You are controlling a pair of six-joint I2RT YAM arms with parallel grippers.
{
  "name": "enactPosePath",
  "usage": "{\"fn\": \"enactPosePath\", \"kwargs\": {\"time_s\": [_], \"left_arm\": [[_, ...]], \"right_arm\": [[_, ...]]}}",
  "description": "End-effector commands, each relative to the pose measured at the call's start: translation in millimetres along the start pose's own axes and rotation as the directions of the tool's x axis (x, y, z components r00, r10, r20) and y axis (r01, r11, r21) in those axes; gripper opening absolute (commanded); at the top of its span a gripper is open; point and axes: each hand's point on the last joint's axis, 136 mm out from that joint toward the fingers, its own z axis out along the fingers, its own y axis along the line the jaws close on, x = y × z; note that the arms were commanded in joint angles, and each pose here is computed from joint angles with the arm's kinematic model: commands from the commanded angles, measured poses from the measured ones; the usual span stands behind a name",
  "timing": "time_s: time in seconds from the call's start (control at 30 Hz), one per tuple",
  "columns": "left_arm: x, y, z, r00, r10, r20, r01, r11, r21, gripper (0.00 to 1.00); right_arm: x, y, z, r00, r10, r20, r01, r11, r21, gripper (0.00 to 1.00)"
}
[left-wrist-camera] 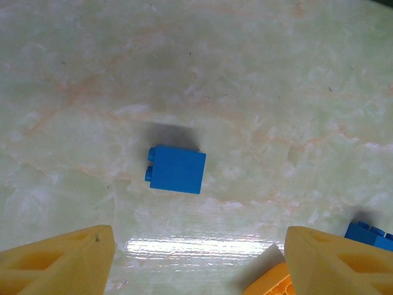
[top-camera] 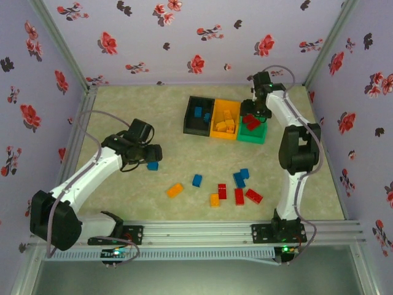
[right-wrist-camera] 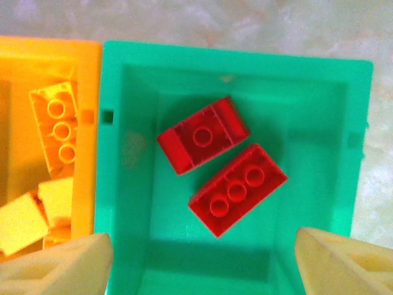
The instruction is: Sort the legos into containers by color
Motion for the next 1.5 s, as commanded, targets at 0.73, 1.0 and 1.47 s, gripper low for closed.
{"fn": "enactPosePath", "kwargs": {"time_s": [0.73,1.0,1.47], "left_arm": [[5,7,17,0.999,-0.019,-0.046,0.016,0.998,-0.053,0.76],[6,7,25,0.998,-0.016,-0.064,0.012,0.998,-0.064,0.76],[9,7,45,0.992,0.0,-0.126,-0.013,0.995,-0.098,0.76]], "right_arm": [[139,161,-51,0.989,-0.106,0.106,0.128,0.966,-0.224,0.77],[181,195,-42,0.984,-0.159,0.074,0.173,0.948,-0.266,0.77],[189,208,-39,0.978,-0.197,0.064,0.207,0.941,-0.268,0.77]]}}
